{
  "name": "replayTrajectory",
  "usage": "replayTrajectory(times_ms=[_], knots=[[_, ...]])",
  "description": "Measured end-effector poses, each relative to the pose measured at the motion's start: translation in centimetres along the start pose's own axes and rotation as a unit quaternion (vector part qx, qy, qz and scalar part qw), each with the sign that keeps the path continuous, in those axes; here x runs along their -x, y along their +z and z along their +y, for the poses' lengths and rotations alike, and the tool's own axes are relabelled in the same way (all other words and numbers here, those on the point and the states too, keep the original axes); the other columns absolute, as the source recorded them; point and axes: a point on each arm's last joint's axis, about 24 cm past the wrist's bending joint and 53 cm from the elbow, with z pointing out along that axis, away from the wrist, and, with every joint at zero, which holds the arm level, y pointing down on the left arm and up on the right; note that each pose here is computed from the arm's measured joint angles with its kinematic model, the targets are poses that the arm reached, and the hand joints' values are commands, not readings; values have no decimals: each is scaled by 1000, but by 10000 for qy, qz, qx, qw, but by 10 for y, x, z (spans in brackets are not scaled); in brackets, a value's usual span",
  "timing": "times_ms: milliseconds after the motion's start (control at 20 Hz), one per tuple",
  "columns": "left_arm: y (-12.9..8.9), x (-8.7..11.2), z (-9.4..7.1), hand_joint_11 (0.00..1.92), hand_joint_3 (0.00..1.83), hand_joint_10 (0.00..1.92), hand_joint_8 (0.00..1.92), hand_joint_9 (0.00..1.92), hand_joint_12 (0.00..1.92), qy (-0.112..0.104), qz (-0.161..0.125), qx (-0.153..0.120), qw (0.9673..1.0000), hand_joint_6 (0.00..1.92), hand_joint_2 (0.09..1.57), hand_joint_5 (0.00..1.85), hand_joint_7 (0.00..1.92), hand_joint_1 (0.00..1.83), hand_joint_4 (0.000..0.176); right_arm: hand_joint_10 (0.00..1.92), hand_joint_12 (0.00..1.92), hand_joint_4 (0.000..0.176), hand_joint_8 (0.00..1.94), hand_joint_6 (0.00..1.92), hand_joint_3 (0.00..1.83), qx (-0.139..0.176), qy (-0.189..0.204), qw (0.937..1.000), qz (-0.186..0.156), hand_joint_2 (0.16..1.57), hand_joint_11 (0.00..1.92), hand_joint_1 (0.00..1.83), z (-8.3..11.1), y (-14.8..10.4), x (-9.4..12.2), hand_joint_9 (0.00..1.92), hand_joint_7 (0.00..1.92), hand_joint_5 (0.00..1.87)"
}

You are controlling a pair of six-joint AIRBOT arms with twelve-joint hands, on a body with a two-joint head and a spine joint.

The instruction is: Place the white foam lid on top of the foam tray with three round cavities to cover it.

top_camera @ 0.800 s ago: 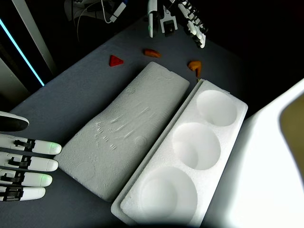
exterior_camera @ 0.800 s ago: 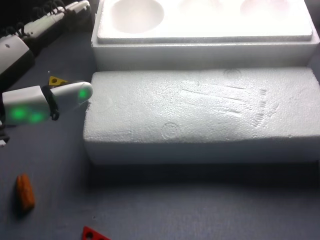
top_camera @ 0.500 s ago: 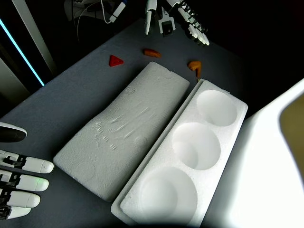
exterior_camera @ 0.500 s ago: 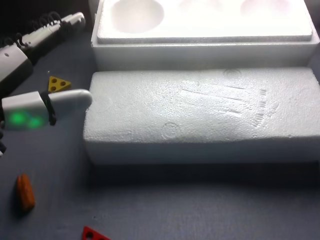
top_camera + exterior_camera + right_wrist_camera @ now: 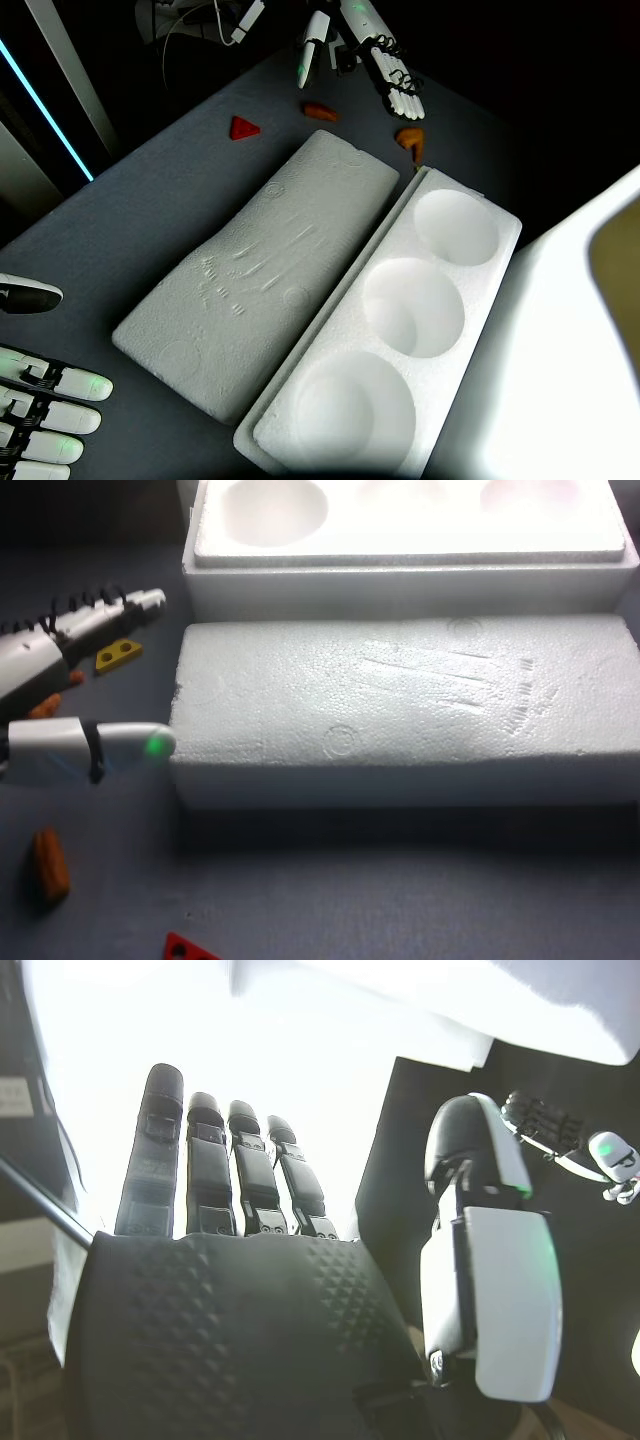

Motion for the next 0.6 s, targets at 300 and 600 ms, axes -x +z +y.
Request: replayTrajectory(times_ms=[300,600], knots=[[-3,-15,30,0,0,0,0,0,0,3,145,460,9988,0,992,0,0,451,8,0,0,0,0,0,0,-271,4,9996,80,1110,0,526,-17,2,-10,0,0,0],[2,-30,46,0,0,0,0,0,0,-34,169,671,9976,0,1011,0,0,504,0,0,0,0,0,0,0,-435,123,9989,137,1104,0,556,-30,9,-20,0,0,0]])
